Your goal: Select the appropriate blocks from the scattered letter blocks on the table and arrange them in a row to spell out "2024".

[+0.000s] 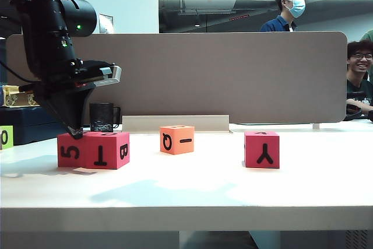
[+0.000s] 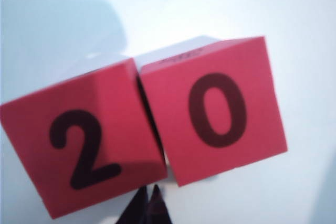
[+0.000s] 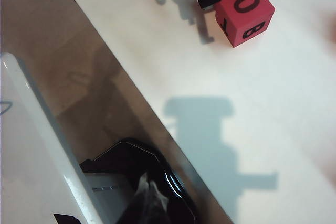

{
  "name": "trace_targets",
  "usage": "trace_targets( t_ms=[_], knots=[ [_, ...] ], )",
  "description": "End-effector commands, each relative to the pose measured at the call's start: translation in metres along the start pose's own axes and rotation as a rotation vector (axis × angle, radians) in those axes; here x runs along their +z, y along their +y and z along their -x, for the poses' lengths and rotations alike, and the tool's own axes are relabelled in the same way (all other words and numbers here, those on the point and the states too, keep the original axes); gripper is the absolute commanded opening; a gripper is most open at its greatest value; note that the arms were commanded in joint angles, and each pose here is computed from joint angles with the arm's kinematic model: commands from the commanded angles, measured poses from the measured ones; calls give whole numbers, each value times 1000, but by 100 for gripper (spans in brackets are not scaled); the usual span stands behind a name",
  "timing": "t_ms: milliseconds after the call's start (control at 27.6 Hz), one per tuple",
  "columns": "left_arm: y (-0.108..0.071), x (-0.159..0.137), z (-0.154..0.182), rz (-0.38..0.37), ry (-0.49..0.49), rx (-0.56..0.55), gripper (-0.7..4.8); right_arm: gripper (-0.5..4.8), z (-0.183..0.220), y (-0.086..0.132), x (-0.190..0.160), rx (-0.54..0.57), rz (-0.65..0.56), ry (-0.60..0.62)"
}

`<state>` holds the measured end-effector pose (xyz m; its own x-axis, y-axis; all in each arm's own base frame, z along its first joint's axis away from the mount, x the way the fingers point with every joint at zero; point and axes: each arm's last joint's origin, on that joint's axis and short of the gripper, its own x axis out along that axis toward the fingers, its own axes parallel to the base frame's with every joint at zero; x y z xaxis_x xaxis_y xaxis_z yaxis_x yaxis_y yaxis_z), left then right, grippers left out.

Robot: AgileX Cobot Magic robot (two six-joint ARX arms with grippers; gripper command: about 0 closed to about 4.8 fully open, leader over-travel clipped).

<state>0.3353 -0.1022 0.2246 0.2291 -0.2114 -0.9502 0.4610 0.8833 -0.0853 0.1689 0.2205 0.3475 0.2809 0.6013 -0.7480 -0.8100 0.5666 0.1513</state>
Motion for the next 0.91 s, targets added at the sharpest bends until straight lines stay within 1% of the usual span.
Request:
trace_targets(
  t_ms=[36,145,217,290,435,507,616,688,797,906],
  knots=[
    [1,1,2,7,-13,-1,-6,-5,3,1,3,4,8,-25],
    [-1,-3,12,13,41,-3,-6,-5,3,1,3,3,8,-25],
    [-3,-1,24,3,48,-6,-6,-5,3,1,3,-6,8,-27],
    [-5,2,37,-3,34,-22,-6,-5,3,0,3,-27,8,-28],
    [-7,13,62,-13,-51,-35,-6,-5,3,-4,3,-106,3,-36],
    [-8,24,75,-16,-143,-47,-5,-5,4,-12,4,-135,-10,-46],
    [-12,34,76,-47,-246,-89,-3,-5,7,-23,5,-163,-23,-54],
    [-14,39,76,-65,-294,-94,5,-5,10,-31,5,-183,-44,-47],
    [-23,47,75,-104,-352,-85,60,-5,18,-44,4,-216,-83,-32],
    [-29,55,72,-140,-400,-61,67,-5,30,-50,7,-235,-100,-23]
  ],
)
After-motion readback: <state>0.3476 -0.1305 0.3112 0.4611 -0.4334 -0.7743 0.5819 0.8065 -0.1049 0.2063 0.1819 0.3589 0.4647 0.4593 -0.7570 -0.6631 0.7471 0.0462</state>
